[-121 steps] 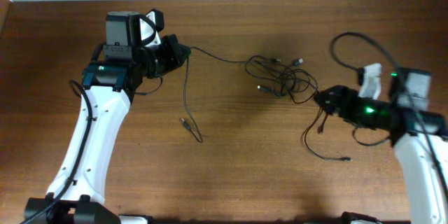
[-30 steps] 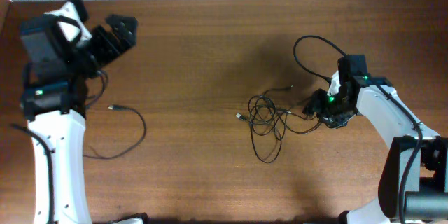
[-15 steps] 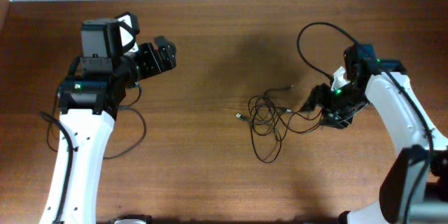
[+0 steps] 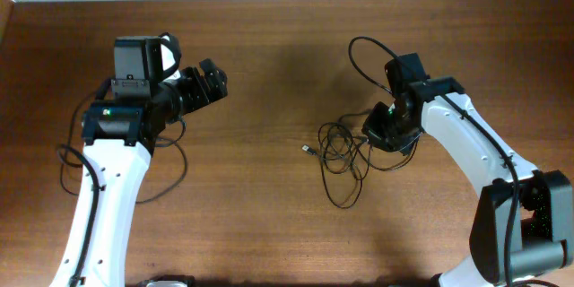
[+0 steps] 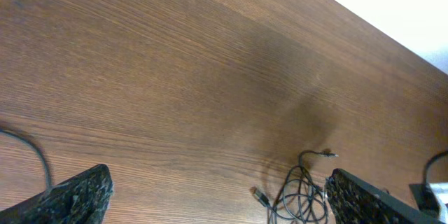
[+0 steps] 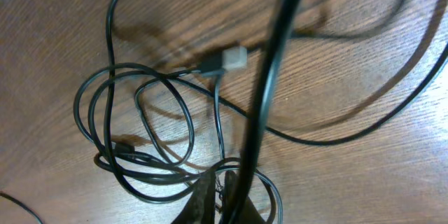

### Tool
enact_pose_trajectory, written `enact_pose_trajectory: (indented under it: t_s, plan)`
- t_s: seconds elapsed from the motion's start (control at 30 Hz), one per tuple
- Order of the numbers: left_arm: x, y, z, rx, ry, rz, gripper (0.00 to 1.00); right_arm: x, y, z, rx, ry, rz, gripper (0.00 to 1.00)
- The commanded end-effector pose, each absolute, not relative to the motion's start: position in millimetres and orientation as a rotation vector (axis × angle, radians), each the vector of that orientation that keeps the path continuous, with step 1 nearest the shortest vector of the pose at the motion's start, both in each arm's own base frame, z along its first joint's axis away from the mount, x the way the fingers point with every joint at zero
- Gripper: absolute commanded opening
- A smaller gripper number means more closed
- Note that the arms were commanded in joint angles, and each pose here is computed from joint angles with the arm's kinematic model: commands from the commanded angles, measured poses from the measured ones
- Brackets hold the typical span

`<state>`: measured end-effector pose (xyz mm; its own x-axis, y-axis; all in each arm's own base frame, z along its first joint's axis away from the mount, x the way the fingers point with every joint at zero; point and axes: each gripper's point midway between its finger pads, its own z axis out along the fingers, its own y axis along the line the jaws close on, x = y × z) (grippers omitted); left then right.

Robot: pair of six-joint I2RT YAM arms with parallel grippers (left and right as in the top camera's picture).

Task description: Untangle cables

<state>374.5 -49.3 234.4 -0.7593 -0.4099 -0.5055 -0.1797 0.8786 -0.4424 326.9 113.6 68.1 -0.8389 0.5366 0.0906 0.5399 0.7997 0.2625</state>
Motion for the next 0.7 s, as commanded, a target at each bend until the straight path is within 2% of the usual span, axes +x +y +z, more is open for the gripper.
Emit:
enact_pose_trajectory:
  t_s: [0.0, 0.1, 0.17, 0.3, 0.4, 0.5, 0.67]
  plan:
    - [371.5, -65.2, 228.0, -0.395, 2.46, -0.565, 0.99, 347.4, 123.8, 108.5, -0.634, -3.11, -0.643, 0.04]
    - [368.1, -79.3, 219.4, -0.356, 2.494, -0.578, 0.99, 365.4, 139.2, 184.8, -0.371, -3.273, -0.884, 0.04]
    - [367.4, -93.8, 210.4, -0.316, 2.526, -0.593, 0.99, 367.7, 149.3, 253.1, -0.184, -3.376, -1.076, 0.04]
    - [376.0, -143.6, 204.2, -0.128, 2.523, -0.73, 0.99, 357.6, 147.7, 332.4, -0.027, -3.521, -1.2, 0.04]
    - [381.3, -187.8, 206.8, 0.139, 2.453, -0.841, 0.99, 343.4, 145.2, 357.9, 0.0, -3.555, -1.245, 0.04]
    - [384.7, -216.5, 200.5, 0.223, 2.428, -0.892, 0.99, 329.4, 147.0, 373.0, 0.089, -3.567, -1.306, 0.04]
    - [363.1, -276.3, 222.7, 0.475, 2.287, -1.26, 0.99, 323.1, 145.6, 381.5, 0.227, -3.617, -1.293, 0.04]
